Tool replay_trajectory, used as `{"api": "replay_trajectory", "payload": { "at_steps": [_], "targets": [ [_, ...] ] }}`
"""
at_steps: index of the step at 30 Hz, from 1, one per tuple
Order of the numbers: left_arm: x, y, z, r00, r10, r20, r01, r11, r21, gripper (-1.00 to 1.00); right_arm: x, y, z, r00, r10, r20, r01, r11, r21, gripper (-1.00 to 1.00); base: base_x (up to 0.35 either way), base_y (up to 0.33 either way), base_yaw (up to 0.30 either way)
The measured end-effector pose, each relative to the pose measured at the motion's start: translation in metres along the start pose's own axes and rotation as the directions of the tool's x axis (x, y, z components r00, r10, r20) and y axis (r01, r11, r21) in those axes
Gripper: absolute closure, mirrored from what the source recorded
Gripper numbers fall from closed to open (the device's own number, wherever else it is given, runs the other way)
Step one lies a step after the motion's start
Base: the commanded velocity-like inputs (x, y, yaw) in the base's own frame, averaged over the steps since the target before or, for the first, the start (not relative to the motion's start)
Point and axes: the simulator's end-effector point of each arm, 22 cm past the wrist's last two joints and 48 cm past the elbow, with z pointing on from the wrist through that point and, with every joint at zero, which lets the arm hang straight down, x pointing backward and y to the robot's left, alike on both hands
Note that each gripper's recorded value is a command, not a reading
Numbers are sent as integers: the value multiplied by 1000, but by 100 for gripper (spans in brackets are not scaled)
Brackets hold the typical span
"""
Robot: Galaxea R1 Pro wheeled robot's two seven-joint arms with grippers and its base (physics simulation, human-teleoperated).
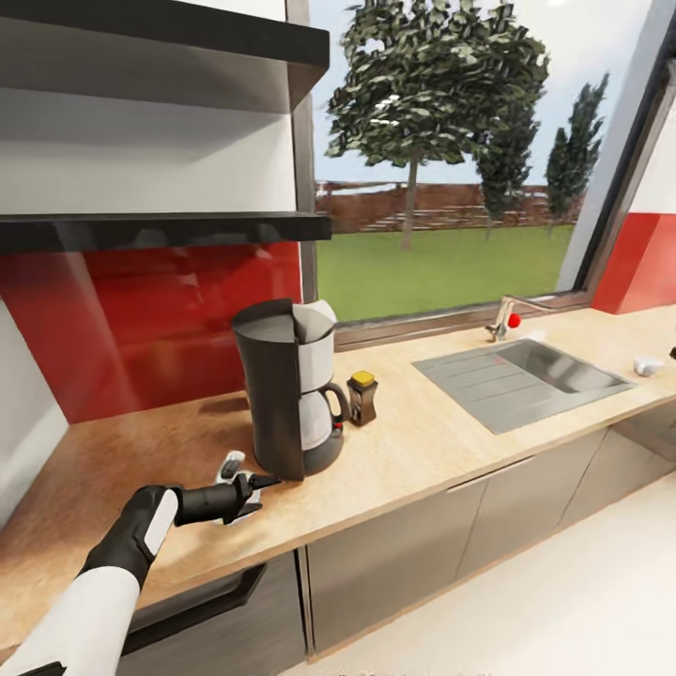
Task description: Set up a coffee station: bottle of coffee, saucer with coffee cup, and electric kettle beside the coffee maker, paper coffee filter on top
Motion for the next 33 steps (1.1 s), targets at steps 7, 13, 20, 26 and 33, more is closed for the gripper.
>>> {"api": "replay_trajectory", "payload": {
  "at_steps": [7, 13, 20, 26, 33],
  "targets": [
    [14, 6, 5, 1000, -15, -14, 15, 1000, -1, -100, 0, 1, 0, 1000, 0, -2, 0, 1000, -3, -100, -243, -153, -260],
    [21, 4, 12, 999, -4, -38, 4, 1000, -3, -100, 2, 1, 1, 1000, 0, -6, 0, 1000, -3, -100, -268, -167, -252],
    [102, 45, 26, 980, 9, -198, -26, 996, -85, -100, 4, 1, 1, 1000, -1, -10, 1, 1000, -3, -100, -114, -71, -252],
    [148, 83, 27, 970, 81, -231, -113, 985, -128, -100, 6, 1, 2, 1000, -1, -14, 1, 1000, -2, -100, -4, -3, -252],
    [219, 150, 11, 916, 231, -327, -310, 926, -215, -100, 8, -4, 3, 1000, -2, -19, 2, 1000, 5, -100, 0, 0, -252]
  ]
}}
